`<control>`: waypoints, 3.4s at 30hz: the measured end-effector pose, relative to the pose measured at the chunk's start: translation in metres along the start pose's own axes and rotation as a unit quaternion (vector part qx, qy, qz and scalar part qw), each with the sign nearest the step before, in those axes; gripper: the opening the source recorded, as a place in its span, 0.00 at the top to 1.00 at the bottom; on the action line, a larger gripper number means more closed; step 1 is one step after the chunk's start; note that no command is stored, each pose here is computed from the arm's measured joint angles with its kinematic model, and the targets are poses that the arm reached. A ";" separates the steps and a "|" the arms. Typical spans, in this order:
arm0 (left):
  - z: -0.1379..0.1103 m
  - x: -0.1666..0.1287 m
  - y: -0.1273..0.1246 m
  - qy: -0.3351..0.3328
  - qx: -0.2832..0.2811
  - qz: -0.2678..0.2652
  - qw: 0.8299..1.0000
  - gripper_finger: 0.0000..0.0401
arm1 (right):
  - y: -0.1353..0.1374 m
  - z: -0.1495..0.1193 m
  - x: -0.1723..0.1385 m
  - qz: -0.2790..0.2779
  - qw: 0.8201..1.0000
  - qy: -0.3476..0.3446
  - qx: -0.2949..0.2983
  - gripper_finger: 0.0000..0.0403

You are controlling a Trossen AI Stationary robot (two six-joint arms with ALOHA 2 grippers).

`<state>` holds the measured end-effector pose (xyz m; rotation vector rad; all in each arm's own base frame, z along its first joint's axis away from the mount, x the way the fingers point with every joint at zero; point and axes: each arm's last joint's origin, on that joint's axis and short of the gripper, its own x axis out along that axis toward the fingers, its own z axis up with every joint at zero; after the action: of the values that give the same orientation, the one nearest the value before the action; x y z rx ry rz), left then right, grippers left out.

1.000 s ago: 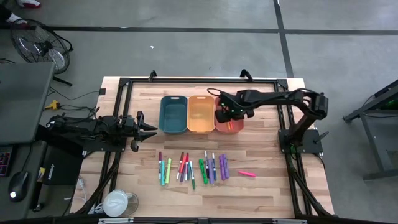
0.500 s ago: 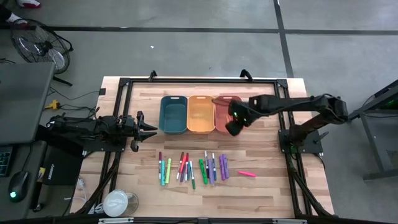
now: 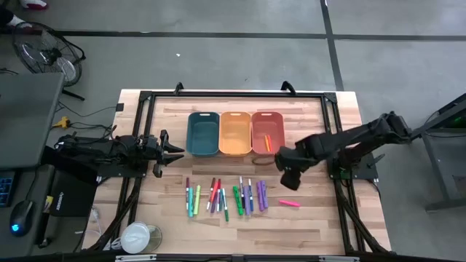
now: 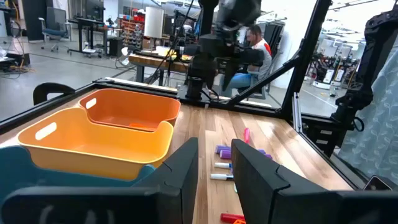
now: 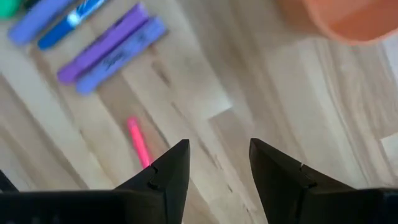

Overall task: Pick & Place Markers
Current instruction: Put the pink pen into the orange bin

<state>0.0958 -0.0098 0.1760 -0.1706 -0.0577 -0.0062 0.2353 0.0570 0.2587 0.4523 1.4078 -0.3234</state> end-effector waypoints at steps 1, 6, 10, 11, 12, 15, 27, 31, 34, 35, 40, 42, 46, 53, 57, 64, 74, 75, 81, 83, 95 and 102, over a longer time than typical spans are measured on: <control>0.000 0.000 0.000 0.000 0.000 0.000 1.000 0.77 | 0.004 -0.005 0.001 -0.002 1.000 0.000 -0.013 0.61; 0.000 0.000 0.000 0.000 0.000 0.000 1.000 0.77 | 0.019 -0.030 0.014 -0.013 0.998 0.013 -0.057 0.60; 0.000 0.000 0.000 0.000 0.000 0.000 1.000 0.77 | 0.030 -0.048 0.028 0.000 0.996 0.013 -0.090 0.60; 0.000 0.000 0.000 0.000 0.000 0.000 1.000 0.77 | 0.032 -0.051 0.032 0.005 0.995 0.010 -0.098 0.60; 0.000 0.000 0.000 0.000 0.000 0.000 1.000 0.77 | 0.034 -0.054 0.036 0.009 0.994 0.008 -0.106 0.60; 0.000 0.000 0.000 0.000 0.000 0.000 1.000 0.77 | 0.038 -0.063 0.047 0.016 0.991 -0.009 -0.132 0.59; 0.000 0.000 0.000 0.000 0.000 0.000 1.000 0.77 | 0.044 -0.084 0.086 0.041 0.984 -0.020 -0.174 0.57; 0.000 0.000 0.000 0.000 0.000 0.000 1.000 0.77 | 0.049 -0.083 0.090 0.051 0.980 -0.002 -0.195 0.56; 0.000 0.000 0.000 0.000 0.000 0.000 1.000 0.77 | 0.054 -0.081 0.093 0.056 0.978 0.008 -0.203 0.55; 0.000 0.000 0.000 0.000 0.000 0.000 1.000 0.77 | 0.056 -0.080 0.094 0.054 0.978 0.010 -0.204 0.55; 0.000 0.000 0.000 0.000 0.000 0.000 1.000 0.77 | 0.064 -0.074 0.103 0.048 0.976 0.012 -0.210 0.55; 0.000 0.000 0.000 0.000 0.000 0.000 1.000 0.77 | 0.066 -0.071 0.107 0.043 0.977 0.015 -0.207 0.55; 0.000 0.000 0.000 0.000 0.000 0.000 1.000 0.77 | 0.070 -0.067 0.115 0.038 0.978 0.016 -0.204 0.54; 0.000 0.000 0.000 0.001 0.000 0.000 1.000 0.77 | 0.074 -0.066 0.129 0.024 0.981 0.012 -0.192 0.55; 0.000 0.000 0.000 0.002 0.000 0.000 1.000 0.77 | 0.074 -0.065 0.135 0.007 0.984 0.011 -0.175 0.57; -0.002 0.000 0.000 0.008 0.001 0.001 1.000 0.77 | 0.073 -0.065 0.140 -0.016 0.985 0.000 -0.173 0.62; -0.002 0.000 0.000 0.009 0.001 0.001 1.000 0.77 | 0.072 -0.065 0.141 -0.030 0.986 -0.017 -0.163 0.64; -0.002 0.000 0.000 0.009 0.001 0.001 1.000 0.77 | 0.072 -0.065 0.141 -0.031 0.986 -0.017 -0.163 0.65; -0.002 0.000 0.000 0.009 0.001 0.001 1.000 0.77 | 0.071 -0.064 0.141 -0.035 0.986 -0.022 -0.161 0.74; -0.002 0.000 0.000 0.009 0.002 0.002 1.000 0.77 | 0.071 -0.064 0.142 -0.036 0.986 -0.024 -0.161 0.79; -0.002 0.000 0.000 0.009 0.001 0.002 1.000 0.77 | 0.071 -0.064 0.142 -0.033 0.986 -0.019 -0.160 0.93; -0.002 0.000 0.000 0.009 0.001 0.002 1.000 0.77 | 0.071 -0.064 0.141 -0.027 0.987 -0.012 -0.159 0.93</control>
<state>0.0959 -0.0098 0.1742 -0.1680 -0.0394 -0.0046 0.2337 0.1572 0.1210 0.1481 1.4200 -0.1430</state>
